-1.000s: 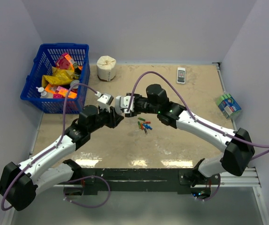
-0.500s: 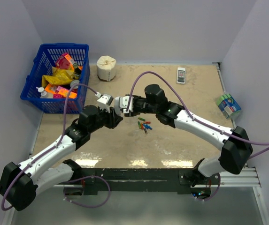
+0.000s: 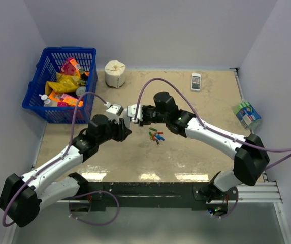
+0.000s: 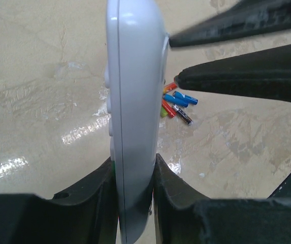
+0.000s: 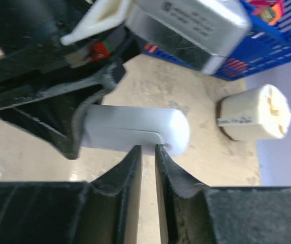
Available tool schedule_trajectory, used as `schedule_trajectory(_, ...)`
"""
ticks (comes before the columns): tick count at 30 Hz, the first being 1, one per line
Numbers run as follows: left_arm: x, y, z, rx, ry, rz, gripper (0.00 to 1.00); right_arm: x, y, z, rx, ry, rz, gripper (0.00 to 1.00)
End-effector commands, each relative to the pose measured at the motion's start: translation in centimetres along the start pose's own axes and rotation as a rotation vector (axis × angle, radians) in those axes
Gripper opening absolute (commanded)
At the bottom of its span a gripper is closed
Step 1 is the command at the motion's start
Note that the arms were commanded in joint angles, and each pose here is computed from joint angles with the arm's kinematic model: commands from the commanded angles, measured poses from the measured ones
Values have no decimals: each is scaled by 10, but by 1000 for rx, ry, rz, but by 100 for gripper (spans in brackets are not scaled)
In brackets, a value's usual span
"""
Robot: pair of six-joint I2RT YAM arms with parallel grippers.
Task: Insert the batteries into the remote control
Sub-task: Remove the battery cover from the remote control.
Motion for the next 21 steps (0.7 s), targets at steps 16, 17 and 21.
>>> schedule_trajectory(16,12,4,-4,62,-58,22,0,0,9,-7,-42,-45,-87,37)
schedule_trajectory(17,11,4,-3,62,-58,24,0,1,7,-6,-57,-45,-84,41)
schedule_trajectory(21,12,2,-3,48,-58,26,0,1,-1,-2,-125,-34,-68,59)
Point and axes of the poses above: each gripper's point midway between its finger pads, its own z axis back along the fingers, its own y axis along the line the jaws close on, x = y × z, the point moved 7 cm from there along z, back along the fingers, and after that the axes turned 15 degrees about z, right-handed, at the moved point
